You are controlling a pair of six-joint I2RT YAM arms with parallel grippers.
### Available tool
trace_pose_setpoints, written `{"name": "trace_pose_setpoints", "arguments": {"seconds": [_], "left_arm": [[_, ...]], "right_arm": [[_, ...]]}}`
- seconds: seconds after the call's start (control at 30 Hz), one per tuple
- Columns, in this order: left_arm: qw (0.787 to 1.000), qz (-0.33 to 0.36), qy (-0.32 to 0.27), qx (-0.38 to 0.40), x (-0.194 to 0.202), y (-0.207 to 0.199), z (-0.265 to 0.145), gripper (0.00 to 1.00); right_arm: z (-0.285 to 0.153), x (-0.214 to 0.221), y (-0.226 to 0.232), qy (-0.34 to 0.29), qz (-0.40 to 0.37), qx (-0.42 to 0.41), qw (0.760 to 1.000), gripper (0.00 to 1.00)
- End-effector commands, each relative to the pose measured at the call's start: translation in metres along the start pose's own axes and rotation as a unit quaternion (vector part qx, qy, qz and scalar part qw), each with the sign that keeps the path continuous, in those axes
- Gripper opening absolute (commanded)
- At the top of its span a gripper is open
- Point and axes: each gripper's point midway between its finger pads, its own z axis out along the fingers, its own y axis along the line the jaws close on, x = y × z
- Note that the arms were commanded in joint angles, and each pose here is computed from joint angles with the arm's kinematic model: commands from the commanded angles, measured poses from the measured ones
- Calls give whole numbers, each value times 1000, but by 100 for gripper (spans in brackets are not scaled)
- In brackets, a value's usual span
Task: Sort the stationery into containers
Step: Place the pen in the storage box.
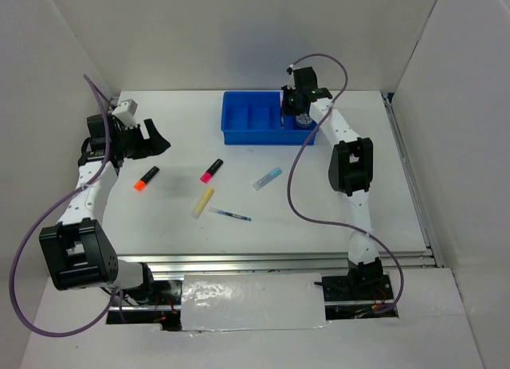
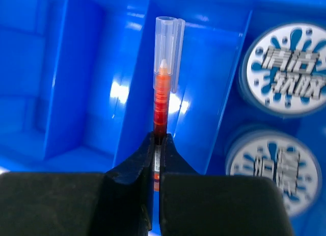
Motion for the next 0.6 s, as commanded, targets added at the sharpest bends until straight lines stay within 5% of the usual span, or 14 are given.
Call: {"name": "trace_pose_setpoints", "arguments": {"seconds": [0.0, 0.17, 0.37, 0.57], "left_arm": [[999, 32, -26, 4, -14, -6, -12, 91], [999, 25, -23, -3, -11, 1, -11, 91], [1000, 17, -20, -5, -11, 3, -5, 91], [999, 18, -30, -7, -26, 5, -5, 91]], "right_arm": [[-12, -68, 18, -108, -6, -13, 994, 0], [5, -52, 17, -92, -5, -14, 996, 6], [13, -39, 13, -76, 5, -5, 997, 54], [-1, -40, 17, -70, 10, -8, 997, 56]]}}
